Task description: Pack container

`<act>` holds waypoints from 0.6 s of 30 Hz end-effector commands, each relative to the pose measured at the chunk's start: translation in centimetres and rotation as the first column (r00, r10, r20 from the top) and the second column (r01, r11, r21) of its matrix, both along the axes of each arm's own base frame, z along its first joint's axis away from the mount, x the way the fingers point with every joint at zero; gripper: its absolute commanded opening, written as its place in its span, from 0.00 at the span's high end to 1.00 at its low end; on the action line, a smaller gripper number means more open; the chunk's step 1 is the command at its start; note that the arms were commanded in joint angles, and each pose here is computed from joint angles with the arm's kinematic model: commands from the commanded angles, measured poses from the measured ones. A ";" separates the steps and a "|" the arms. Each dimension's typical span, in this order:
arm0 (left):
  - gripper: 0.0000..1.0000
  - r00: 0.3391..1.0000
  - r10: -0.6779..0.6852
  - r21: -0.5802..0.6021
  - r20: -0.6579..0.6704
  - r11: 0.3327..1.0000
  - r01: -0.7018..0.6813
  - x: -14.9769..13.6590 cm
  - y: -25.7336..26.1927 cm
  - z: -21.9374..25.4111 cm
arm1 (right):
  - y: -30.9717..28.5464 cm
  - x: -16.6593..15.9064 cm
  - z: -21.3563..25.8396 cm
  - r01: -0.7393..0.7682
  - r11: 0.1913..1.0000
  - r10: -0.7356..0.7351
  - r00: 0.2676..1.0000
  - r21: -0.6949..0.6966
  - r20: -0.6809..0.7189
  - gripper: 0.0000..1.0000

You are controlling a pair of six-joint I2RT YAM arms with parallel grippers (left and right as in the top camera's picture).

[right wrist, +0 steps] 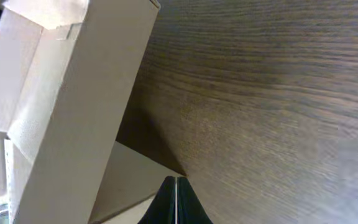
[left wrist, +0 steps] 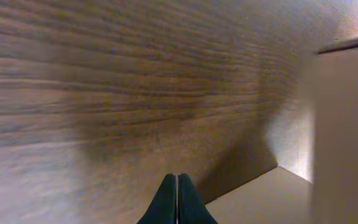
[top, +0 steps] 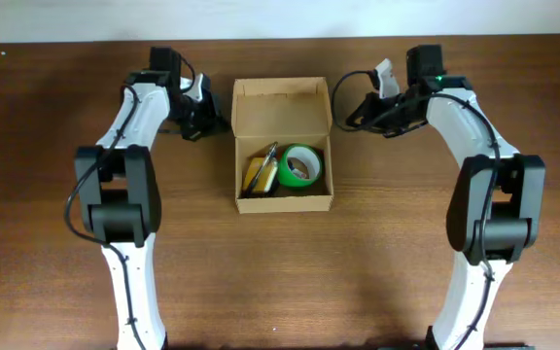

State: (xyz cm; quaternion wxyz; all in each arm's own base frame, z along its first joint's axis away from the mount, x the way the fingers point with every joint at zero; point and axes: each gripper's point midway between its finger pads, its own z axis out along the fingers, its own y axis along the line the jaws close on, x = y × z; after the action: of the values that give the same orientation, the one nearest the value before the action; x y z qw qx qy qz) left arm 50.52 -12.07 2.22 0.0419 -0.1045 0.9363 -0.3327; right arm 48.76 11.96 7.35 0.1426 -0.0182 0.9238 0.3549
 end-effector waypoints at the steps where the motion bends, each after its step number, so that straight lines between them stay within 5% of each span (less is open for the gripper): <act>1: 0.98 1.000 0.003 -0.106 -0.025 0.994 -0.005 0.2 -1.2 0.2 | 0.8 0.6 0.2 0.009 0.996 -0.007 1.000 0.087 -0.018 0.96; 18: 0.98 1.000 -0.020 -0.163 0.008 0.986 0.021 0.9 -4.1 0.3 | 4.1 1.5 -2.1 0.001 0.985 0.007 0.999 0.173 -0.045 0.97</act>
State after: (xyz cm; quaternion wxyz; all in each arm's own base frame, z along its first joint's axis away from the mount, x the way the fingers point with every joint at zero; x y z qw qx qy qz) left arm 51.12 -15.59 2.25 0.0353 -0.0981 0.9128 -0.3949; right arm 49.97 14.92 4.83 0.1245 0.0057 0.9019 0.4135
